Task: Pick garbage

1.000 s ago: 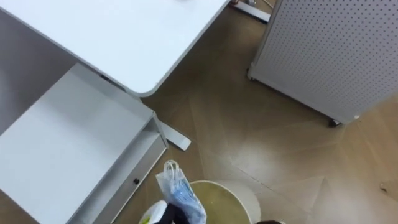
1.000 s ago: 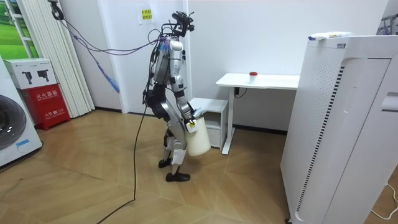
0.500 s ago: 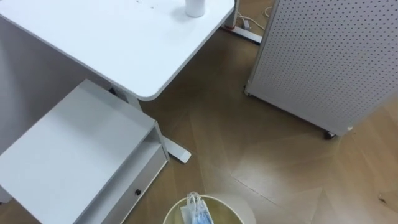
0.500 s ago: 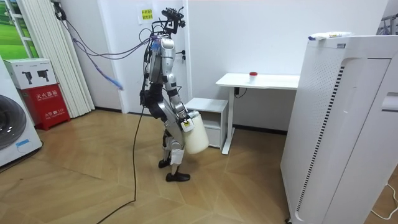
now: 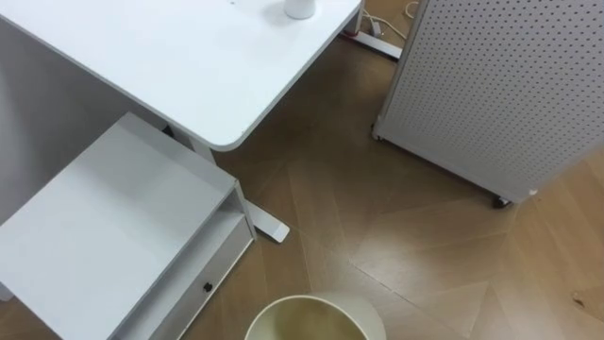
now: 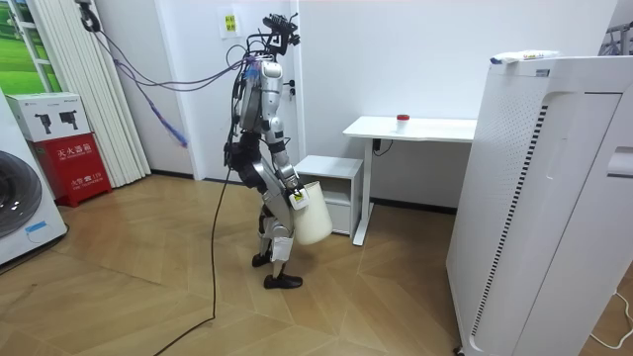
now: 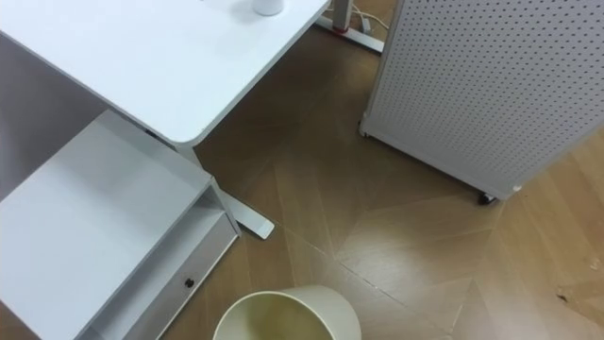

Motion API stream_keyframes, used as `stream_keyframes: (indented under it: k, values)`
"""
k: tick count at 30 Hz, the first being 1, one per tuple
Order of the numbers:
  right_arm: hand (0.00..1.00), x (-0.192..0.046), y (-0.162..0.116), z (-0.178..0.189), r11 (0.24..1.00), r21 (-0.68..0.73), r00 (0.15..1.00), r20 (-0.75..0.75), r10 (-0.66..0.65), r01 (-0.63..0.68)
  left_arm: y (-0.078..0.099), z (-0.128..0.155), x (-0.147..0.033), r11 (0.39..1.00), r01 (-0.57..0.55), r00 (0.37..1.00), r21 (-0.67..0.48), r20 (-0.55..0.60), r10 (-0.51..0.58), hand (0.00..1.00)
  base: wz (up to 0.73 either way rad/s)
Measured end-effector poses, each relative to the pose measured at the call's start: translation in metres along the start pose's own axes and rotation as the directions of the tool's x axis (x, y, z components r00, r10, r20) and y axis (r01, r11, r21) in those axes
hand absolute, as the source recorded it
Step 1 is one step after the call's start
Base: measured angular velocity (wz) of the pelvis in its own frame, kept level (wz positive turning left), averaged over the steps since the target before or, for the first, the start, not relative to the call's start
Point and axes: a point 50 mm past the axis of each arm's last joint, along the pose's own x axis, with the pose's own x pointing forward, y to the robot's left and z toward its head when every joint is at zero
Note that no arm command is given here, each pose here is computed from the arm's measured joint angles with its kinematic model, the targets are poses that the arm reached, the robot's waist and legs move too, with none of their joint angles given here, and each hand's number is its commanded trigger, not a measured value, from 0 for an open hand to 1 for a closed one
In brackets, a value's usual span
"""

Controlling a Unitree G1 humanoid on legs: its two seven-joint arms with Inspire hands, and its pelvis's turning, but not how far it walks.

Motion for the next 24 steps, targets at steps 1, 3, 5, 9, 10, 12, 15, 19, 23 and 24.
stream_keyframes:
  k: [1,3,5,9,10,12,15,19,23,24]
  values:
    - [1.0,-0.001,-0.001,-0.001,1.0,0.005,1.0,-0.003,-0.002,0.002,-0.001,-0.001,0.0,1.0,0.002,1.0,-0.001,-0.002,-0.002,0.0,0.0]
    - [1.0,-0.001,-0.002,-0.003,1.0,0.009,1.0,-0.003,-0.006,0.006,0.001,-0.002,-0.001,1.0,-0.002,1.0,0.001,-0.005,0.002,0.0,0.0]
    - [1.0,-0.002,-0.004,-0.004,1.0,0.008,1.0,-0.008,-0.01,0.01,0.003,-0.004,-0.002,1.0,-0.011,1.0,-0.001,-0.007,0.011,0.0,0.0]
    - [1.0,-0.004,-0.008,-0.009,1.0,0.016,1.0,-0.021,-0.022,0.022,0.008,-0.004,-0.002,0.999,-0.031,1.0,-0.007,0.003,0.031,0.0,0.0]
    - [1.0,-0.005,-0.009,-0.012,1.0,0.017,0.999,-0.033,-0.025,0.025,0.01,-0.004,-0.003,0.999,-0.036,0.999,-0.005,0.005,0.036,0.0,0.0]
    - [1.0,-0.006,-0.011,-0.015,0.999,0.02,0.998,-0.05,-0.029,0.03,0.012,-0.006,-0.004,0.999,-0.042,0.999,0.001,0.002,0.042,0.0,0.0]
    - [1.0,-0.01,-0.015,-0.024,0.999,0.031,0.997,-0.071,-0.033,0.035,0.015,-0.011,-0.009,0.998,-0.059,0.998,0.005,0.006,0.059,0.0,0.0]
    - [1.0,-0.015,-0.022,-0.031,0.995,0.068,0.995,-0.078,-0.062,0.067,0.024,-0.007,-0.013,0.991,-0.126,0.99,-0.031,0.057,0.128,0.0,0.0]
    - [1.0,-0.023,-0.032,-0.042,0.987,0.124,0.992,-0.089,-0.094,0.104,0.039,0.007,-0.024,0.972,-0.223,0.96,-0.073,0.155,0.231,0.0,0.0]
    - [1.0,-0.024,-0.033,-0.043,0.985,0.135,0.991,-0.088,-0.1,0.111,0.042,0.009,-0.025,0.968,-0.239,0.953,-0.08,0.17,0.249,0.0,0.0]
